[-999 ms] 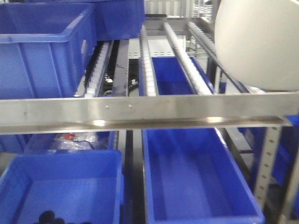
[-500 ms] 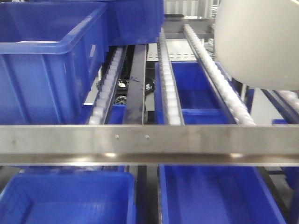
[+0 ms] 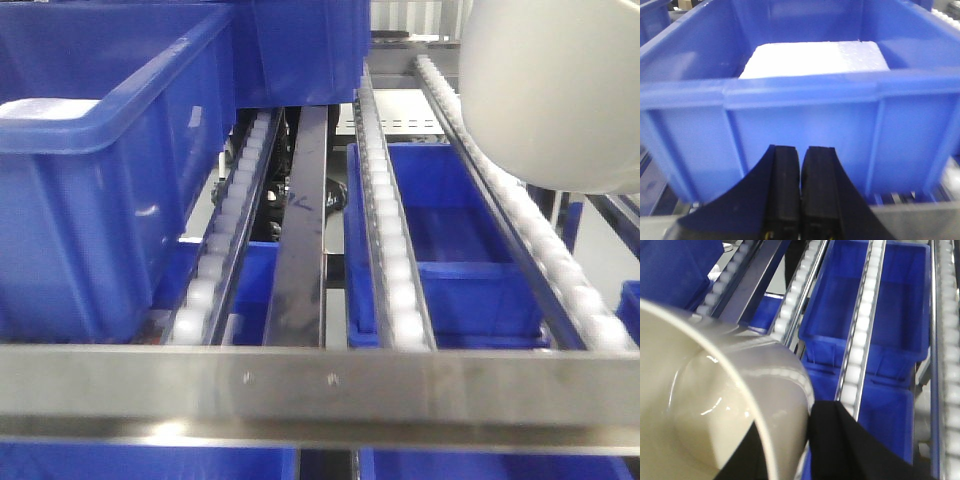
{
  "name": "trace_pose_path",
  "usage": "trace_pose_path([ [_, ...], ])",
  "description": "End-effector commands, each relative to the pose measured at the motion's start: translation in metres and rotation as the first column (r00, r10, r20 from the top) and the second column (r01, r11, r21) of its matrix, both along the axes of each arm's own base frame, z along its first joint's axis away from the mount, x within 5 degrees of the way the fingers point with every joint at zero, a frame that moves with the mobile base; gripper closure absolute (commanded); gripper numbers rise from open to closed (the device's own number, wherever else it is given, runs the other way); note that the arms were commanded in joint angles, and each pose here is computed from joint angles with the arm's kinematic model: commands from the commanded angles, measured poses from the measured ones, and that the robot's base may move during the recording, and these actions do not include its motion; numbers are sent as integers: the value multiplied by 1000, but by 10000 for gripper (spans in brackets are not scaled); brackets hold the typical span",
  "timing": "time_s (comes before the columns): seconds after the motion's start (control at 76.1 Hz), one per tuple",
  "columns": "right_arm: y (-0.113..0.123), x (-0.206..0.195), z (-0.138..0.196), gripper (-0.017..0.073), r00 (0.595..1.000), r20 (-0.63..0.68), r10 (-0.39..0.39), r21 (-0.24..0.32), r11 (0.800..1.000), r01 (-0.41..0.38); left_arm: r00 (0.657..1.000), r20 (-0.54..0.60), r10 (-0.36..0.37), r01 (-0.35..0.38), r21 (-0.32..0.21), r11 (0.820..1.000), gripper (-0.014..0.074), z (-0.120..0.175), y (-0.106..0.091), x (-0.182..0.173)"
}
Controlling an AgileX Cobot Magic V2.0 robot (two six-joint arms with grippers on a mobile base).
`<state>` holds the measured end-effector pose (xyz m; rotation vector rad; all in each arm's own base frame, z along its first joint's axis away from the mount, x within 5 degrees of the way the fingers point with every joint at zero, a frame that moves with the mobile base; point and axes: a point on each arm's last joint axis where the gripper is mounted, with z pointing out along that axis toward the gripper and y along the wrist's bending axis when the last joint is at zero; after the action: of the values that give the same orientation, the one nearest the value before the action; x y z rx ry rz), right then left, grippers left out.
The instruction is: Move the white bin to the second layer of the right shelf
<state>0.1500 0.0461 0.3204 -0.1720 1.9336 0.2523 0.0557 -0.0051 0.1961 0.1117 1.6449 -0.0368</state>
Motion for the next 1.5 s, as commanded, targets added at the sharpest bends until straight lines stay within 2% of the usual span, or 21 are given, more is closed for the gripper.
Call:
trace_pose_path([
  [0.0, 0, 2, 20, 504, 992, 129, 5, 31, 999, -9, 998, 64, -5, 6, -11, 1000, 509, -4, 0, 1],
  [1.485, 0, 2, 20, 504, 992, 129, 5, 31, 999, -9, 998, 64, -5, 6, -11, 1000, 509, -4, 0, 1],
])
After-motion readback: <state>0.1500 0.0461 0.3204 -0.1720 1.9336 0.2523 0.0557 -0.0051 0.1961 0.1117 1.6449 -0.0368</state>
